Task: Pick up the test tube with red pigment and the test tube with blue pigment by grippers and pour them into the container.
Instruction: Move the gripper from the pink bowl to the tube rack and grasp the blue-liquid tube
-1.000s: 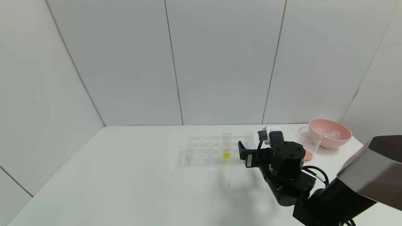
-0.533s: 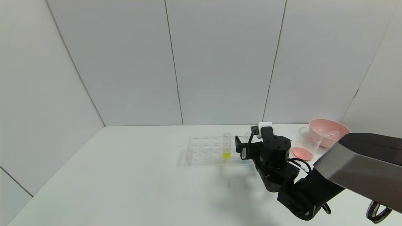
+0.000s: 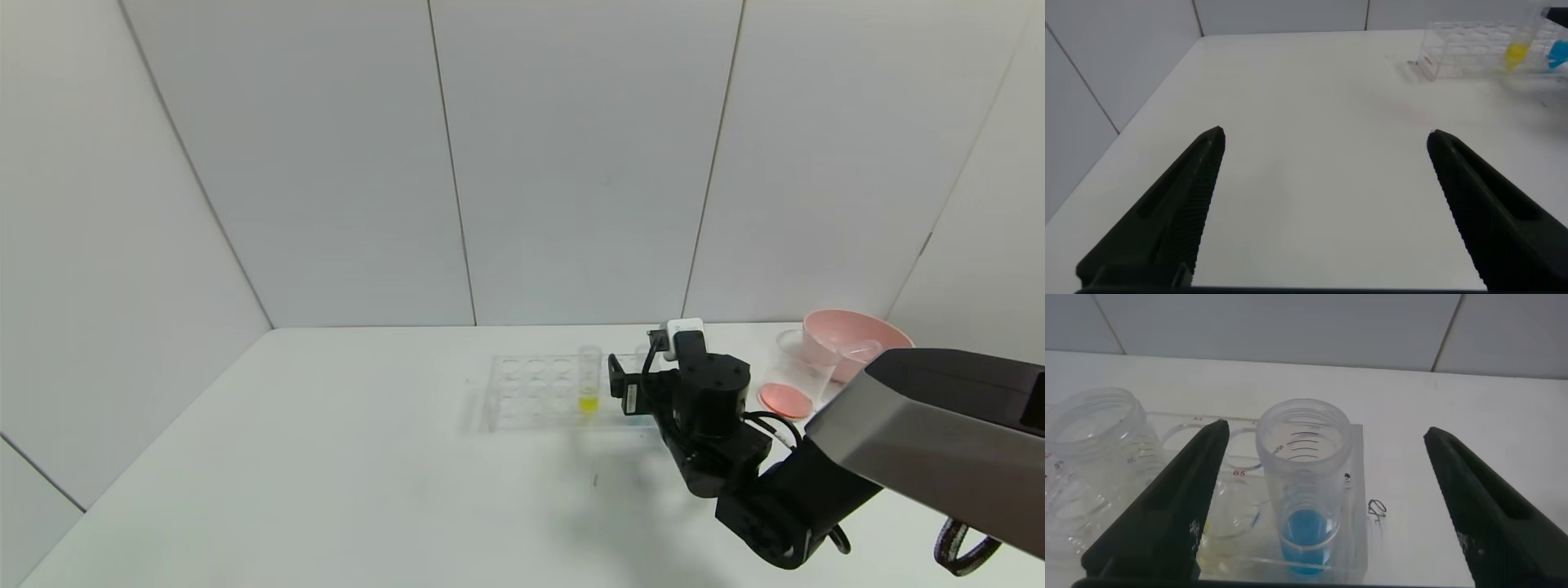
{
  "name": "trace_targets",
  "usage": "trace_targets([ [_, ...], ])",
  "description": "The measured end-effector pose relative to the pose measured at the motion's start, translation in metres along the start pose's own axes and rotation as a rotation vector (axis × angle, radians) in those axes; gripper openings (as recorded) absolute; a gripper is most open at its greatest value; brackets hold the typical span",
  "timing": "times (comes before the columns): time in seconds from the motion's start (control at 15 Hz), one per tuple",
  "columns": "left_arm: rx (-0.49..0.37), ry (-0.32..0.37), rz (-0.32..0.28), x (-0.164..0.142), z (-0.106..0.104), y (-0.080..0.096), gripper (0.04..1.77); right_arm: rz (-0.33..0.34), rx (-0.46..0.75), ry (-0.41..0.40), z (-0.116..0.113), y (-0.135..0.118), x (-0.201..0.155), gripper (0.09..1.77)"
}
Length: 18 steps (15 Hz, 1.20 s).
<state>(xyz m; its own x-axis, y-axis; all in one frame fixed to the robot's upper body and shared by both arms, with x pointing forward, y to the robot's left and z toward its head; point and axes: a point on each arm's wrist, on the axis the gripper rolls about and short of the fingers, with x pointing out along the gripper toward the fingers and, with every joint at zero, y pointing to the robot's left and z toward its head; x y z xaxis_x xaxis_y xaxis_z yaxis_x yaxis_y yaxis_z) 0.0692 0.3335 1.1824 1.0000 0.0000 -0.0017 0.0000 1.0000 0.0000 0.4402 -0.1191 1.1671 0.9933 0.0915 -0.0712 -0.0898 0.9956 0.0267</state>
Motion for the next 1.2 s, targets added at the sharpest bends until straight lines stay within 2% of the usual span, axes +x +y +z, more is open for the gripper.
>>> trace_targets([
  [0.73,0.000,0.000,0.000,0.0000,0.0000,0.0000,1.76,0.001,-0.001,0.005,0.0000,-0.0005,-0.0012,1.71],
  [0.8,0.000,0.000,0.000,0.0000,0.0000,0.0000,1.76,0.001,-0.001,0.004,0.0002,-0.0004,-0.0011,1.66],
  [1.0,0.000,0.000,0.000,0.0000,0.0000,0.0000,1.76,0.001,0.000,0.003,0.0009,-0.0004,-0.0009,1.16],
  [1.2,0.000,0.000,0.000,0.0000,0.0000,0.0000,1.76,0.002,-0.001,0.002,0.0009,-0.0002,-0.0007,0.83],
])
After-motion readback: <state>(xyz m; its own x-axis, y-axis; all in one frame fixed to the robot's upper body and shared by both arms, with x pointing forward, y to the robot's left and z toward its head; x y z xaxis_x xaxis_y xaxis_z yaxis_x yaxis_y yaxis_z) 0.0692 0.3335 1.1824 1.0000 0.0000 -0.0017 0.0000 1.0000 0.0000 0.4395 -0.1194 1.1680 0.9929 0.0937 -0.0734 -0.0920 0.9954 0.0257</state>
